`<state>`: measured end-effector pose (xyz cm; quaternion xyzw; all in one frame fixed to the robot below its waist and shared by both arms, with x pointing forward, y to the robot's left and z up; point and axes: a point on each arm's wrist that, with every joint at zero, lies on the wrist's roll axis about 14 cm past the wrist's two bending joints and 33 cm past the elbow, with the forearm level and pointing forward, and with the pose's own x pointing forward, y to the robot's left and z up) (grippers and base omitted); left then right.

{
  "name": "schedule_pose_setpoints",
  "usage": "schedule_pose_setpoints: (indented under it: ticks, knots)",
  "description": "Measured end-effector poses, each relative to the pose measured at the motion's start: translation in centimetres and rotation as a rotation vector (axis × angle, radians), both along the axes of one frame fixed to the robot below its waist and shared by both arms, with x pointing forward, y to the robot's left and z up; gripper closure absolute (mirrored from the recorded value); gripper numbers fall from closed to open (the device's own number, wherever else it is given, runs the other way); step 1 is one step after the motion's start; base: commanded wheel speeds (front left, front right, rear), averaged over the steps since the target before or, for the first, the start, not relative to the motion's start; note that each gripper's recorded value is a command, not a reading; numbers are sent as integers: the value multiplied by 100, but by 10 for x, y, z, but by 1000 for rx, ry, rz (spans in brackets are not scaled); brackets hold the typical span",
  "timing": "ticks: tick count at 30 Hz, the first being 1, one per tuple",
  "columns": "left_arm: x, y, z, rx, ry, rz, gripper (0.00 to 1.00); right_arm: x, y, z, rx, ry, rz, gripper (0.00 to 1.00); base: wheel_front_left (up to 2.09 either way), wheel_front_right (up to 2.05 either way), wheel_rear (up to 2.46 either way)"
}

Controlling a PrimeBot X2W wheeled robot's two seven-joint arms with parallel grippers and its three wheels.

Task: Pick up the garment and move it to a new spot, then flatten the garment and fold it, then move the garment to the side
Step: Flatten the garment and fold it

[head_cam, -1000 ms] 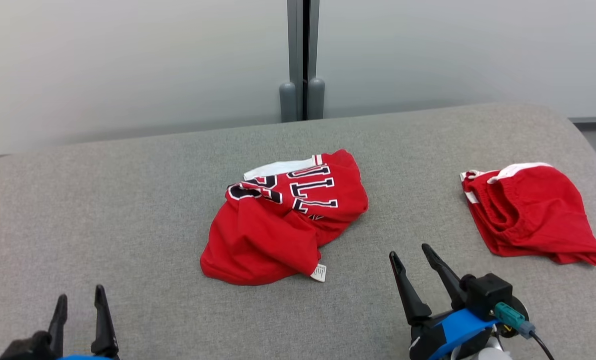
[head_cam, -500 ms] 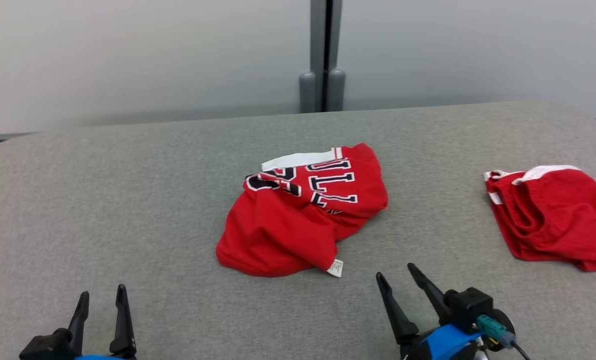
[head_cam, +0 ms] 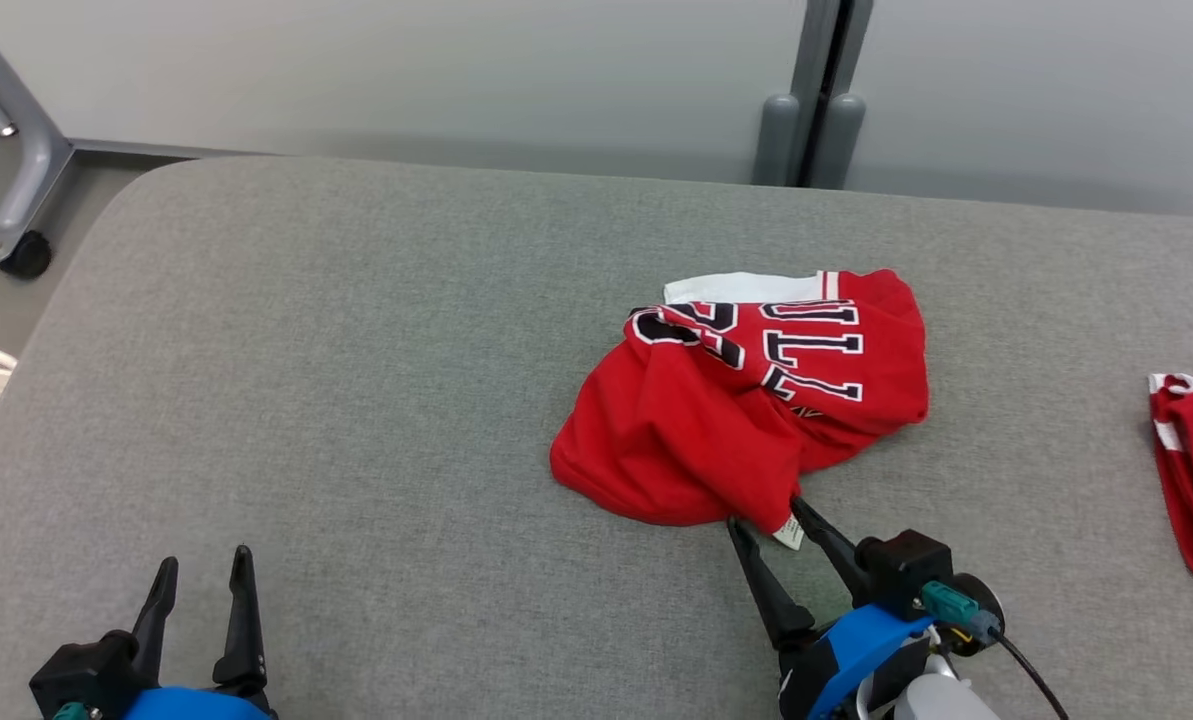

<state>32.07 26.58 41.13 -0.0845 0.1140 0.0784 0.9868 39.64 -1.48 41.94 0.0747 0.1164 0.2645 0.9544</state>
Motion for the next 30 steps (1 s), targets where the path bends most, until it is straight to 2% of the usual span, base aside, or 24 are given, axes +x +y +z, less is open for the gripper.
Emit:
schedule_pose_setpoints:
  ticks: [2,3,4,5,9,13,16,21,25,30]
  knots:
    - [-4,5,-2,4,10,13,0,5,4,-2,0,5,10,35,0,0,0]
    - [-5,8,-2,6,12,19,0,6,6,-4,0,11,14,62,0,0,0]
    - [-5,10,-1,6,11,25,0,7,8,-6,2,18,17,97,0,0,0]
    - [-5,11,-1,7,11,28,0,9,9,-5,12,19,16,100,0,0,0]
    - [-5,12,0,6,8,31,0,19,9,12,47,-24,0,100,0,0,0]
    - [0,3,-1,-2,4,6,0,36,-4,50,99,-128,-57,100,0,0,0]
    - [5,-8,1,-15,-10,-17,0,52,-19,96,146,-255,-110,100,0,0,0]
    - [10,-26,7,-25,-34,-61,0,71,-47,194,172,-537,-183,100,0,0,0]
    - [9,-41,7,-38,-41,-91,0,70,-71,262,191,-714,-242,100,0,0,0]
    - [10,-57,8,-48,-48,-125,0,61,-90,324,176,-881,-288,100,0,0,0]
